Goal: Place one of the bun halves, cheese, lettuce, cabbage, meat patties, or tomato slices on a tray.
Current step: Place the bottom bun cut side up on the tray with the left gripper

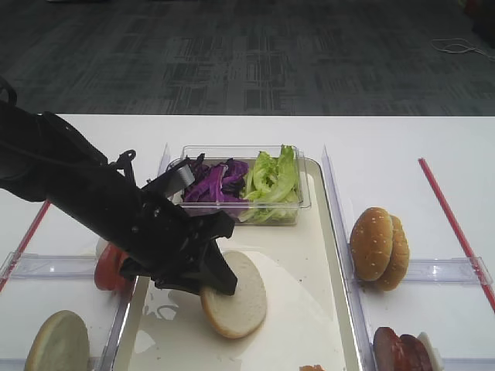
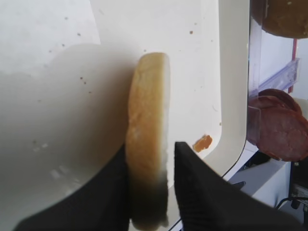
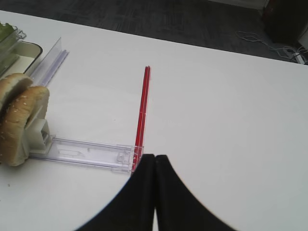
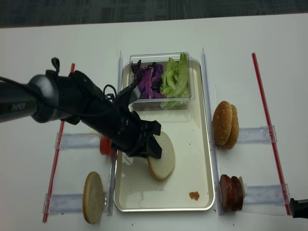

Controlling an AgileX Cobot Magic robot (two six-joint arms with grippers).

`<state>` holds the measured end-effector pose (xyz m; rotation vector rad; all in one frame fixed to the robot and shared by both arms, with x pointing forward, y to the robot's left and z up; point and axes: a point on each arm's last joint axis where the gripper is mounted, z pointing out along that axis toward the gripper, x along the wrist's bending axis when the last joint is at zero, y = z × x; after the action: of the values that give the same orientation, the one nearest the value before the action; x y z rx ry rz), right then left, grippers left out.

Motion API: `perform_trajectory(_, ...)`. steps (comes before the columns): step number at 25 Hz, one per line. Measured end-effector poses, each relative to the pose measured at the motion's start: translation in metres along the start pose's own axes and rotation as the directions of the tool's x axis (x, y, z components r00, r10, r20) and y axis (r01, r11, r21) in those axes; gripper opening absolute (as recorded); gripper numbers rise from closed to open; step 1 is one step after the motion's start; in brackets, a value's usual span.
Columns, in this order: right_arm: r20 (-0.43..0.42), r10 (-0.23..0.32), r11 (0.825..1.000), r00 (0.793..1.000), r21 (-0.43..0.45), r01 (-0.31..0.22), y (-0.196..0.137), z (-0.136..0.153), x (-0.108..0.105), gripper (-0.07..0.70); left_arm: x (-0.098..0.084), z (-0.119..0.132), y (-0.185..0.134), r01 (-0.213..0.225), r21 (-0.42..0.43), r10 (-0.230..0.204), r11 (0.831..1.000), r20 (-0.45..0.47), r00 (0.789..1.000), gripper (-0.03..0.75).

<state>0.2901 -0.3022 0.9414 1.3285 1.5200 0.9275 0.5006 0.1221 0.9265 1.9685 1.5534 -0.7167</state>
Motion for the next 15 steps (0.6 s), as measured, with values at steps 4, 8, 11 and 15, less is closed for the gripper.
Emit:
perform_trajectory(4, 0.000, 0.000, 1.000, 1.000, 0.000, 0.000, 0.0000, 0.0000, 0.0000, 0.133, -0.0001, 0.0000, -0.0001, 0.004, 0.002, -0.005, 1.000, 0.001, 1.000, 0.245)
perform_trajectory(8, 0.000, 0.000, 1.000, 1.000, 0.000, 0.000, 0.0000, 0.0000, 0.0000, 0.133, -0.0001, 0.0000, -0.0001, 0.021, 0.002, -0.021, 1.000, 0.001, 1.000, 0.281)
perform_trajectory(11, 0.000, 0.000, 1.000, 1.000, 0.000, 0.000, 0.0000, 0.0000, 0.0000, 0.133, -0.0001, 0.0000, -0.0001, 0.043, 0.002, -0.043, 0.999, 0.001, 0.999, 0.290)
perform_trajectory(15, 0.000, 0.000, 1.000, 1.000, 0.000, 0.000, 0.0000, 0.0000, 0.0000, 0.133, -0.0001, 0.0000, -0.0001, 0.070, 0.002, -0.070, 0.998, 0.001, 0.998, 0.295)
